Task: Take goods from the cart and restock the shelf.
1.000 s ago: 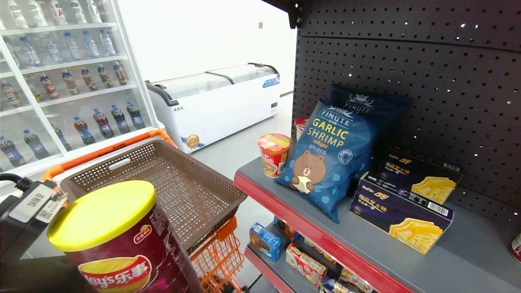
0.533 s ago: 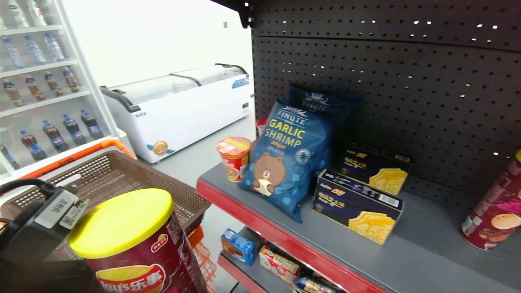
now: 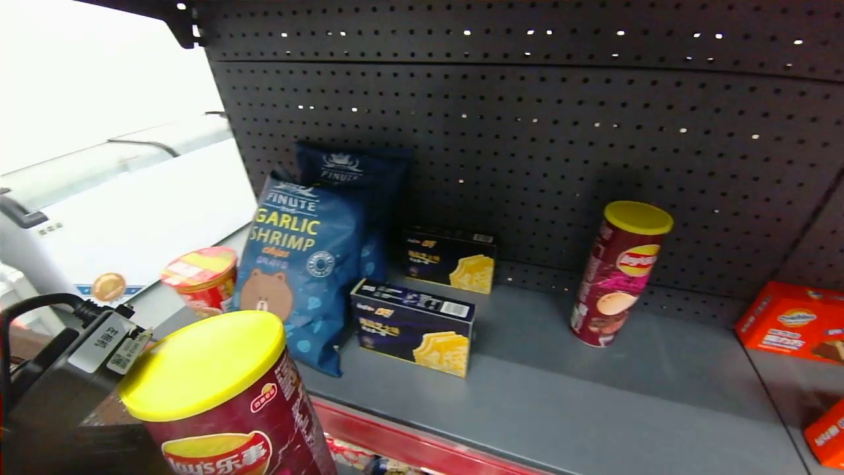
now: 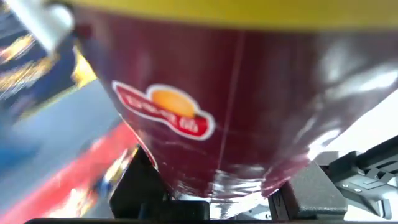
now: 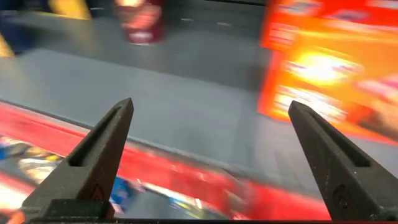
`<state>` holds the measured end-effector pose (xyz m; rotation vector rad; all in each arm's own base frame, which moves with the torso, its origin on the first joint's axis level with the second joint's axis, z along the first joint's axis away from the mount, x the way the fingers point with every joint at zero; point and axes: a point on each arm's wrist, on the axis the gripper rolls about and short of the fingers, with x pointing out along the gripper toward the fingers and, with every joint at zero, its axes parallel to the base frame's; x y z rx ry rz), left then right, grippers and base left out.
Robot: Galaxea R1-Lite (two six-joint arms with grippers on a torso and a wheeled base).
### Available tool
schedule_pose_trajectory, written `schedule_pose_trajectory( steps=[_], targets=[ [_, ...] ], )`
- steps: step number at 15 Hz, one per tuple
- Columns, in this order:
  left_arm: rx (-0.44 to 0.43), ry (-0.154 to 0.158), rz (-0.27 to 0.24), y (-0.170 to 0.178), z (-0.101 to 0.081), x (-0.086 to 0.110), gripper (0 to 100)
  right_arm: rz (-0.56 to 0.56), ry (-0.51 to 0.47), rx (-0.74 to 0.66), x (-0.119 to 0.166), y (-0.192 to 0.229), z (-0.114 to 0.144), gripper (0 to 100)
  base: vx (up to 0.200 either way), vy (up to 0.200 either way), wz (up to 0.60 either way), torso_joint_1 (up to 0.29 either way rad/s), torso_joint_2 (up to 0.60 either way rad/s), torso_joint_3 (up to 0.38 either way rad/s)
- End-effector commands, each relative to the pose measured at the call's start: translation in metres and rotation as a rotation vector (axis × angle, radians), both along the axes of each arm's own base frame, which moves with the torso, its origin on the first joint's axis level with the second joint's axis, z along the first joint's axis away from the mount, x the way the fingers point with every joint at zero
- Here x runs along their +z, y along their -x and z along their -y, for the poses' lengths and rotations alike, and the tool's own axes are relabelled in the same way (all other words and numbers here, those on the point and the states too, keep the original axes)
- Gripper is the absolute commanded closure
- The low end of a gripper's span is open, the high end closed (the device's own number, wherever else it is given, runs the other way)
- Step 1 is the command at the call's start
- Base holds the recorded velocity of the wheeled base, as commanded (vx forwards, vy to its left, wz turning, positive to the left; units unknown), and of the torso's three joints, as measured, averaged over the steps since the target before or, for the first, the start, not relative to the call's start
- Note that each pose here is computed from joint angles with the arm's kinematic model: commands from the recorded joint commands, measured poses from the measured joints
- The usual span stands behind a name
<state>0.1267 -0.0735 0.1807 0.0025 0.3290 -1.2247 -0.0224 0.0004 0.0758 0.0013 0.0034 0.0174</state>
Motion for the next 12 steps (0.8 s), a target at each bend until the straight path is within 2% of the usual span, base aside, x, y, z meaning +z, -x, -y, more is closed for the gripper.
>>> schedule_pose_trajectory(
  steps=[1, 4, 12],
  targets=[
    [0.001, -0.002, -0.004, 0.0000, 0.0000, -0.0009, 100, 0.002, 0.001, 0.001, 0.0001, 0.0000, 0.0000, 0, 0.000, 0.000, -0.60, -0.007, 0.01, 0.007],
    [0.004, -0.002, -0.003, 0.0002, -0.0004, -0.0011, 100, 0.000, 0.001, 0.001, 0.0000, 0.0000, 0.0000, 0, 0.000, 0.000, -0.60, 0.001, 0.00, 0.002],
    [0.004, -0.004, -0.010, 0.0019, -0.0012, -0.0034, 100, 0.000, 0.000, 0.001, 0.0000, 0.0000, 0.0000, 0, 0.000, 0.000, 0.00, 0.000, 0.00, 0.000]
  ],
)
